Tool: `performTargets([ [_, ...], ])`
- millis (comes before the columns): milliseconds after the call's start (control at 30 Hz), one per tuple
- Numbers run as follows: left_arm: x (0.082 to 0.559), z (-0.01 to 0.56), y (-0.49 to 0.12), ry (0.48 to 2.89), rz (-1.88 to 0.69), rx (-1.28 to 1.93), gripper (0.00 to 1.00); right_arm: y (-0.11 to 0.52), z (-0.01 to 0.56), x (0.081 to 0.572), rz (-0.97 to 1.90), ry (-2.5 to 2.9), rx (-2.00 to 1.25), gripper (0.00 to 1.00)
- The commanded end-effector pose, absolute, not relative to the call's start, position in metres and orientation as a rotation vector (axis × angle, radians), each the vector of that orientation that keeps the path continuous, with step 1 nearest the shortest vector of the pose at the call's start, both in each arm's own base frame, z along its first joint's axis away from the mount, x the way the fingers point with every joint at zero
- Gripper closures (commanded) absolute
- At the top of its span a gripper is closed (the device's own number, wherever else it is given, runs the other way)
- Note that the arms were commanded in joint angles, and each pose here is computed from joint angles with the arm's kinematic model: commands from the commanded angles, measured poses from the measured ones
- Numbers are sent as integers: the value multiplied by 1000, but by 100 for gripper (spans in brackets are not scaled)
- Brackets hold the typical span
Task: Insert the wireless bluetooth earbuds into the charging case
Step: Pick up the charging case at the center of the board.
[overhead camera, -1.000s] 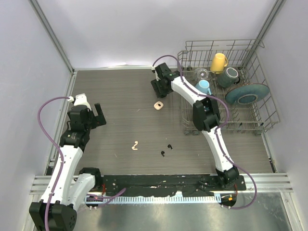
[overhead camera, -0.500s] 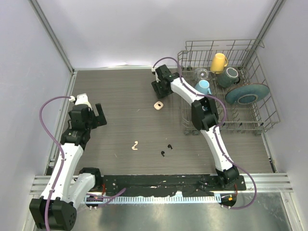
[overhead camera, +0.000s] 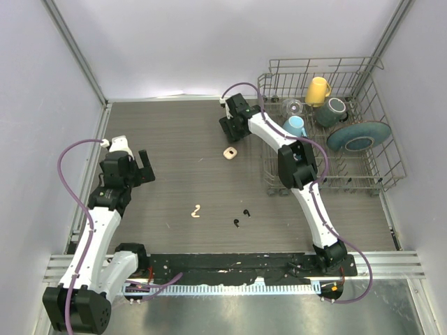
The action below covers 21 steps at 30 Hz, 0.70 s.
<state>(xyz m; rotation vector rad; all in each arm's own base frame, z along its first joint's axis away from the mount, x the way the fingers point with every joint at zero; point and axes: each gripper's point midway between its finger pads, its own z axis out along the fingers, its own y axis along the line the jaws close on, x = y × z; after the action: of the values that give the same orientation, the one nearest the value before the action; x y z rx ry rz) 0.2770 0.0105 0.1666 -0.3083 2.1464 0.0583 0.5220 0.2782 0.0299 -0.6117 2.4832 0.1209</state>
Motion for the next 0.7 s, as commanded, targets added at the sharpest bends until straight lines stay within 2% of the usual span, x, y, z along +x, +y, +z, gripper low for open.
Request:
performTargets([
  [0,284,183,7,2108,35,-291,0,282,35,532,138,2434,-648,34],
  [200,285,182,6,2113,30,-293,0,286,29,528,169,2442,-673,37],
  [333,285,182,6,2113,30,-292,0,286,25,528,166,2447,-676,47],
  [467,285,182,5,2115,23,-292,0,286,30,528,170,2441,-671,61],
  [500,285,182,5,2112,21,-291,0,286,34,528,173,2437,-670,74],
  [533,285,182,5,2113,22,-302,0,286,36,528,173,2435,-665,78],
  [667,286,181,6,2112,26,-328,0,293,65,528,191,2386,-663,85],
])
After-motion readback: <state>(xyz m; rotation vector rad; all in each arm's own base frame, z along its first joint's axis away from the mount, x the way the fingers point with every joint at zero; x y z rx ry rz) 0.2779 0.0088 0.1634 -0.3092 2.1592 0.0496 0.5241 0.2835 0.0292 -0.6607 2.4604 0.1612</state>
